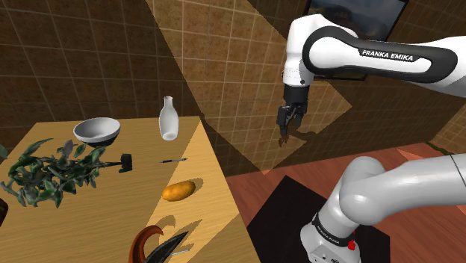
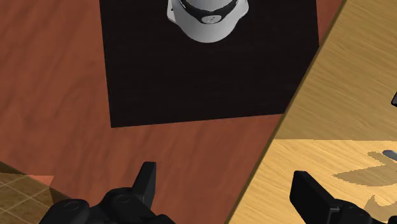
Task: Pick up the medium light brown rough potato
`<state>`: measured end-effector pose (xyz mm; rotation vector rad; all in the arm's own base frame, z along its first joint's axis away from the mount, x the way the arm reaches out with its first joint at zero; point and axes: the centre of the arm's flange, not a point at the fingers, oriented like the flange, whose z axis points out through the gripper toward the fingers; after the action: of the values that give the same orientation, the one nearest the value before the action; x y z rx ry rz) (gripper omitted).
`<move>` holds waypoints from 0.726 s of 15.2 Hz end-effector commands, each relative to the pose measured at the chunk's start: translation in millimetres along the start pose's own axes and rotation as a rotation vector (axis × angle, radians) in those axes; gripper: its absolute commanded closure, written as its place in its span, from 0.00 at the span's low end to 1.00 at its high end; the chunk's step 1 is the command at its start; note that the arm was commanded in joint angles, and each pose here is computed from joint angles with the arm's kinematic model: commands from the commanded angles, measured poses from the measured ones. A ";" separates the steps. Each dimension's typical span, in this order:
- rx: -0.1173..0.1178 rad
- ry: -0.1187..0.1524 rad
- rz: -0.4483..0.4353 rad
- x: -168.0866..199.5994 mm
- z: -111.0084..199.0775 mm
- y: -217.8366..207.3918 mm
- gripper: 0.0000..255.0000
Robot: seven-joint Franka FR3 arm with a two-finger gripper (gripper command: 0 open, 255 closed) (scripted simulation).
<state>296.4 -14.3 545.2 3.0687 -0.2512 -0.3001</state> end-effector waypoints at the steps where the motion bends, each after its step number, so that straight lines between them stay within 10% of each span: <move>1: 0.000 0.000 0.000 0.0 0.0 0.0 0.00; 11: -0.143 0.087 -0.259 84.1 51.2 -90.5 0.00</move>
<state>374.9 51.4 481.7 2.9730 0.1212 -0.1993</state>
